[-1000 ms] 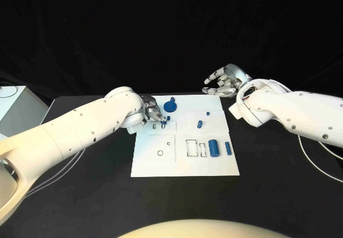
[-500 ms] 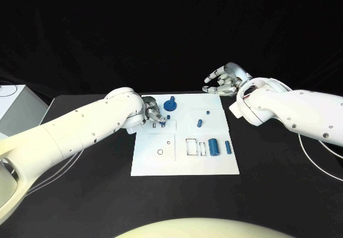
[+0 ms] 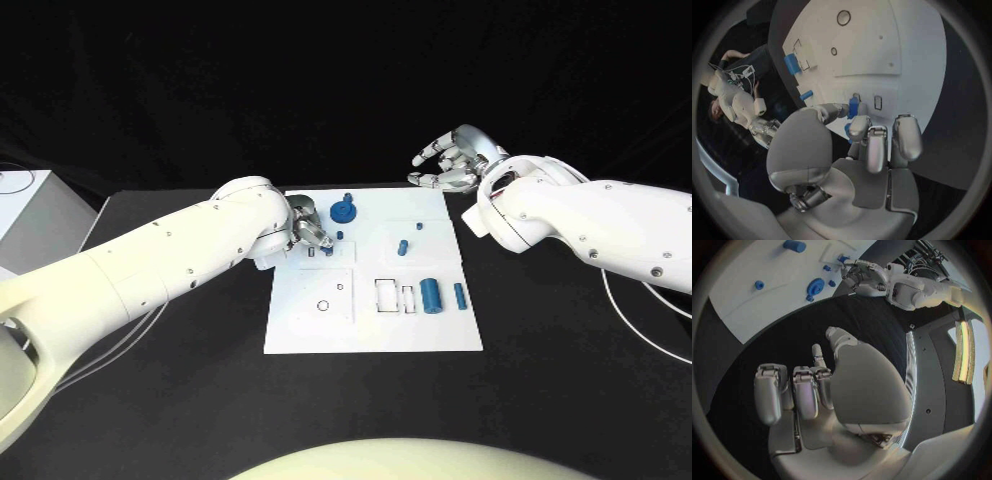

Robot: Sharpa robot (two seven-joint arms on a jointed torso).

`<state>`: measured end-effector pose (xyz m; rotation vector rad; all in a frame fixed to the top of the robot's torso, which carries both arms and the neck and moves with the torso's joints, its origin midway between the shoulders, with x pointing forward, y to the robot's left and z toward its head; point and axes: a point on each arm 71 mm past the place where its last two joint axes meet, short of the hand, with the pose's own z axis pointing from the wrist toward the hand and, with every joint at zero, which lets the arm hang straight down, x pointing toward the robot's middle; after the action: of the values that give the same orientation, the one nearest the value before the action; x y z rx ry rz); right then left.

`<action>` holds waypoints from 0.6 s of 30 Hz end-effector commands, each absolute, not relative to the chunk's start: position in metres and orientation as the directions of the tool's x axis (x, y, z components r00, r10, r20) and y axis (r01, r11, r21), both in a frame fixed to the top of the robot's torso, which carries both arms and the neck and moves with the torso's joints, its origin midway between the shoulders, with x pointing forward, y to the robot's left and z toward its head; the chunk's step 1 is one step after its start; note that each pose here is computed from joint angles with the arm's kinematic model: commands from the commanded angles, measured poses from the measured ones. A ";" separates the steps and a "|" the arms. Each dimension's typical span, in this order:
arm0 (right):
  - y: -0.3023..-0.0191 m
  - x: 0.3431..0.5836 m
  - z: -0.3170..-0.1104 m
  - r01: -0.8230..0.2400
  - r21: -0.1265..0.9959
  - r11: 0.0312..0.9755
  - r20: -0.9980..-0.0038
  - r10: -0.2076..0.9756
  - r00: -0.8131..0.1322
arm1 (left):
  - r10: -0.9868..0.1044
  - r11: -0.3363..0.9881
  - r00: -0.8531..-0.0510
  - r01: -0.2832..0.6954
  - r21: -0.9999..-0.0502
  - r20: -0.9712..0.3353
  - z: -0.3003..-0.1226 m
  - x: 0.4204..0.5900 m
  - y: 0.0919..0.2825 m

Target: Assemble the parts on the task board

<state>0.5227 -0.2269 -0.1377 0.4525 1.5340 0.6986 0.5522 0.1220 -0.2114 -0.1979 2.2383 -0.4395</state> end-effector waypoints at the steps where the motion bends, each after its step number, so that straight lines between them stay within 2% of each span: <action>1: -0.226 0.522 -0.137 -0.141 0.662 0.736 -0.749 0.655 -0.101 | -0.258 0.931 -0.664 0.022 -0.363 -0.702 -0.213 0.551 0.120; 18: -0.226 0.522 -0.138 -0.140 0.662 0.737 -0.750 0.654 -0.101 | -0.248 0.935 -0.673 0.020 -0.353 -0.697 -0.217 0.551 0.119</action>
<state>0.5224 -0.2272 -0.1379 0.4525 1.5343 0.6986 0.5525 0.1215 -0.2147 -0.1845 2.2543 -0.4255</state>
